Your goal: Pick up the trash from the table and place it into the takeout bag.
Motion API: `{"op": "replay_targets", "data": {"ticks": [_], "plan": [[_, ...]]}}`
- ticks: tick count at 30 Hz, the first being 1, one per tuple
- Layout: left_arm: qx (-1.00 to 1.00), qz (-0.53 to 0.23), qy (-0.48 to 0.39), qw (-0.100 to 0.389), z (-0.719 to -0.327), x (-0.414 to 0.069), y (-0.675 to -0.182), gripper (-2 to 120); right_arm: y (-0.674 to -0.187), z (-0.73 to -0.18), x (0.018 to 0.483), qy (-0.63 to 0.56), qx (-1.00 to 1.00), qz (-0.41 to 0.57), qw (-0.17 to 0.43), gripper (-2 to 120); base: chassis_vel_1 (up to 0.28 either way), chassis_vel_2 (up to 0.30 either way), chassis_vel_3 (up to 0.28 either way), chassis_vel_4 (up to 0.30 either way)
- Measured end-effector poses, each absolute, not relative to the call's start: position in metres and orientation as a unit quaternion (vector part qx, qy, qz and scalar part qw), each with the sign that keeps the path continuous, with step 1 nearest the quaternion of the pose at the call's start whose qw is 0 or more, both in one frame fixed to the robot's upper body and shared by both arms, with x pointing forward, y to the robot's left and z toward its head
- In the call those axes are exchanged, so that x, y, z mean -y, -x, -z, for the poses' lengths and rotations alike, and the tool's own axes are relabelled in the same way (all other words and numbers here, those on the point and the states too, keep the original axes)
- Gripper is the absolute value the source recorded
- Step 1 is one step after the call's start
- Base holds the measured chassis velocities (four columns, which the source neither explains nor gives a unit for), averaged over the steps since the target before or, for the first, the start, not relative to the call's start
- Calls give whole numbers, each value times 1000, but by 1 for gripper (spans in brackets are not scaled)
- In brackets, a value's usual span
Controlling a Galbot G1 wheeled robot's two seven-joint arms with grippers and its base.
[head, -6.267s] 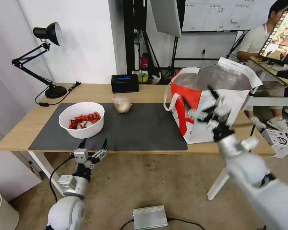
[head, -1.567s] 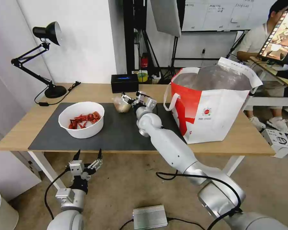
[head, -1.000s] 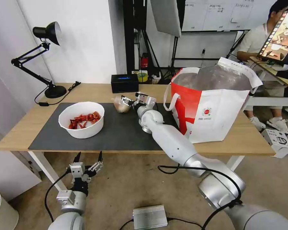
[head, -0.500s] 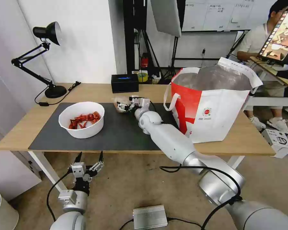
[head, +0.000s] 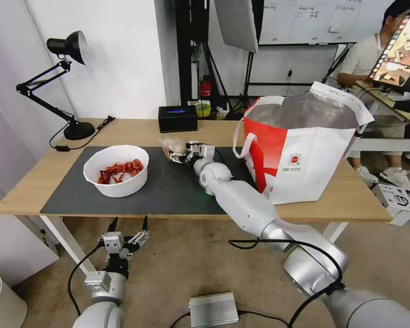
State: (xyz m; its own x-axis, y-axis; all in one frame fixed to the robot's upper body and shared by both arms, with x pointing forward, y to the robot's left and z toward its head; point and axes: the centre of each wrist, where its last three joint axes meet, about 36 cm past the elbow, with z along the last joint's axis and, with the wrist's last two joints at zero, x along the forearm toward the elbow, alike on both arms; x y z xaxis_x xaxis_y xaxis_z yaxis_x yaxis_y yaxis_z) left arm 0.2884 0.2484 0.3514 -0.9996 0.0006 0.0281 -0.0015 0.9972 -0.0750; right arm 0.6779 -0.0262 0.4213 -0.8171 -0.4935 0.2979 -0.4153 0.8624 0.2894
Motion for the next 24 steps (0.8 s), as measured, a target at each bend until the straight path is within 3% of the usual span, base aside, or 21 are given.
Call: {"op": "replay_targets", "data": {"ticks": [5, 8, 24], "plan": [[999, -39, 1, 14, -351, -245, -289, 100, -680, -422, 29, -241, 947, 99, 186, 99, 0, 0, 0, 0], [999, -38, 1, 14, -351, -244, -289, 100, -680, -421, 29, -241, 947, 98, 187, 91, 0, 0, 0, 0], [999, -38, 1, 13, -352, -243, -287, 100, -679, -411, 35, -234, 946, 104, 200, 32, 0, 0, 0, 0]]}}
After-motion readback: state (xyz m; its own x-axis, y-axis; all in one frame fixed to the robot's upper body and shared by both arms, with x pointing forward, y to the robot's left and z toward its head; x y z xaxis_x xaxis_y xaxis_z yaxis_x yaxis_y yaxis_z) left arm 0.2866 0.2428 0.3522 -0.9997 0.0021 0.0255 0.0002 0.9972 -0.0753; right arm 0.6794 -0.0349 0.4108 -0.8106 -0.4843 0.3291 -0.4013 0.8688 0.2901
